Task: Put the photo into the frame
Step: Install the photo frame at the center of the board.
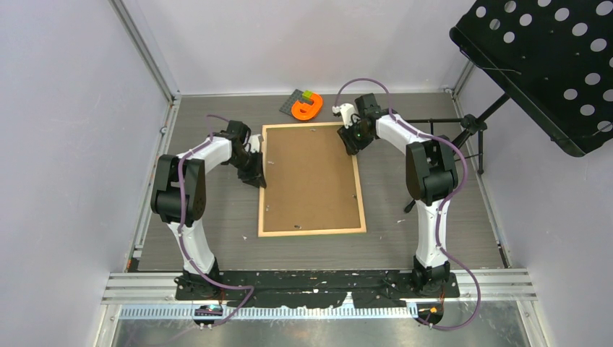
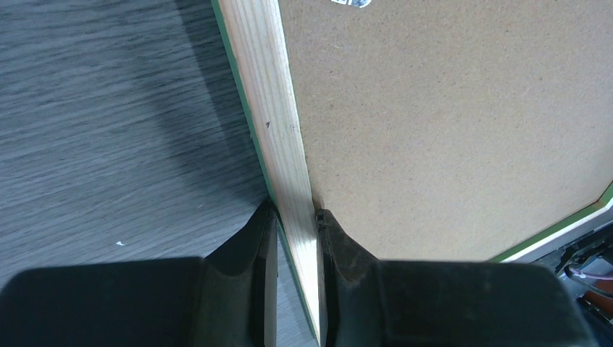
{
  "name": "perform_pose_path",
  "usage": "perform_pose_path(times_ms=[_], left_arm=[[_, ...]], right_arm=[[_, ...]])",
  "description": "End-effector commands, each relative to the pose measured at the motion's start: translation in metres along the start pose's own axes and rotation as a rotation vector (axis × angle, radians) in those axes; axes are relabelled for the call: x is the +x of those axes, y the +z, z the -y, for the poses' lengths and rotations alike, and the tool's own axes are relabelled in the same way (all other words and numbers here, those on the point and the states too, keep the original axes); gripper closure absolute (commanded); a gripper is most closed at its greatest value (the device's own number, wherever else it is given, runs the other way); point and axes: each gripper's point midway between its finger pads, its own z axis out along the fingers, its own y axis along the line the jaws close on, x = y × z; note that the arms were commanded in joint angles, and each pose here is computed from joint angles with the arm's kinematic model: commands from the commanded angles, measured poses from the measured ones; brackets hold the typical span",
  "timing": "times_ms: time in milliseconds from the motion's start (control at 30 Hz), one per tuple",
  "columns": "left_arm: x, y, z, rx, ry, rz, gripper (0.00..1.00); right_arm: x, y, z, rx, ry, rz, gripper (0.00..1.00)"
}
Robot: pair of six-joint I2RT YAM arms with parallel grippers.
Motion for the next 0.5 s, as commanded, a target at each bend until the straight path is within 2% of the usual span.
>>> perform_pose_path(times_ms=[0, 267, 467], left_arm=[[-0.003, 0.011, 0.006, 0.039, 0.052, -0.002, 1.00], [-0.004, 0.010, 0.005, 0.030, 0.049, 0.010, 1.00], [-0.004, 0.011, 0.005, 0.030, 0.046, 0.010, 1.00]], right_arm=[[-0.043, -0.022, -0.007, -0.019, -0.041, 0.146, 0.46], [-0.042, -0.046, -0.011, -0.025, 0.122, 0.171, 0.38], [-0.004, -0.066, -0.019, -0.006, 0.129, 0.125, 0.35]])
